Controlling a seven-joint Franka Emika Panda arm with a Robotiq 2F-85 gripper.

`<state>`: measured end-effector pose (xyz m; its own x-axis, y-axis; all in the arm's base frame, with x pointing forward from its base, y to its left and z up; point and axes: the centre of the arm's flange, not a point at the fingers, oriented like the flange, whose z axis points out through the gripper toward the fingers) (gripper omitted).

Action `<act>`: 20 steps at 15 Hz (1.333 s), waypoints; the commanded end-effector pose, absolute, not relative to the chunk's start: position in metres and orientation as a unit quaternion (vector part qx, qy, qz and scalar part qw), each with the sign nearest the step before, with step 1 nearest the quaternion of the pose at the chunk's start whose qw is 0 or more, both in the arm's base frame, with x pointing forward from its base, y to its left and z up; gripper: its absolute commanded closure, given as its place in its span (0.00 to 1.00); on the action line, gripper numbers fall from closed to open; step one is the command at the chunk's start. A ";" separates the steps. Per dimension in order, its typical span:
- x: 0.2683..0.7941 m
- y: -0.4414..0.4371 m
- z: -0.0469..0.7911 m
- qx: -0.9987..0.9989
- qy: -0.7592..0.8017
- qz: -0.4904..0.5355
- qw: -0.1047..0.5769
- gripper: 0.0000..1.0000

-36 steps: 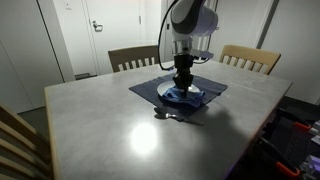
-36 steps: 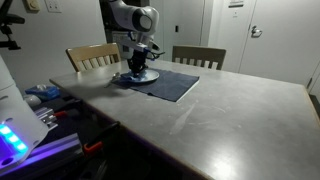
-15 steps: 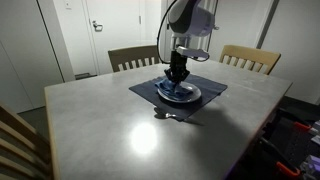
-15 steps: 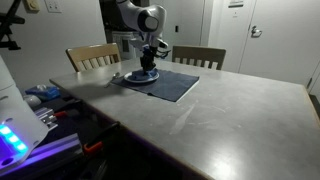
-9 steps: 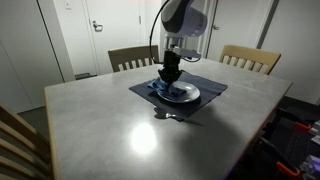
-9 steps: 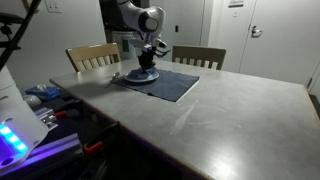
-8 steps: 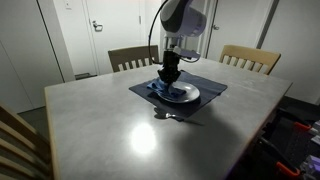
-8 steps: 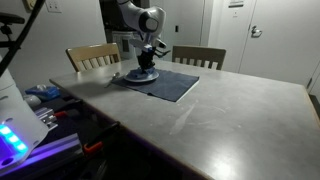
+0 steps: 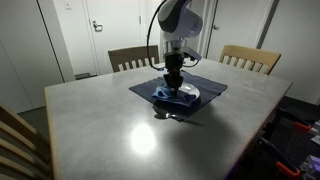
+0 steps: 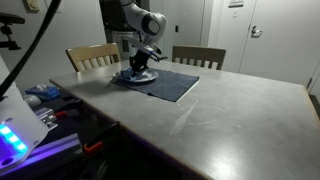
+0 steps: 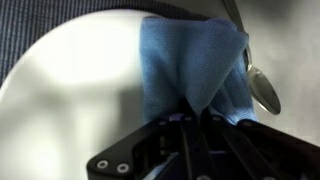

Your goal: Wipe the white plate with the blue towel

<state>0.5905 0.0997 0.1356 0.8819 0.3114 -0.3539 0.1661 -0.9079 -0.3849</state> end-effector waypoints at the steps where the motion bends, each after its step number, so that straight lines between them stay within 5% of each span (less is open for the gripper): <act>1: 0.581 0.089 0.119 -0.940 -0.115 0.269 0.177 0.98; 11: 0.575 0.060 0.114 -0.938 0.164 0.280 0.120 0.98; 20: 0.605 0.078 0.127 -0.969 0.136 0.165 0.125 0.98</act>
<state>0.6052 0.0732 0.1407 0.8648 -0.2611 -0.4289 -0.3612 -0.9168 -0.1702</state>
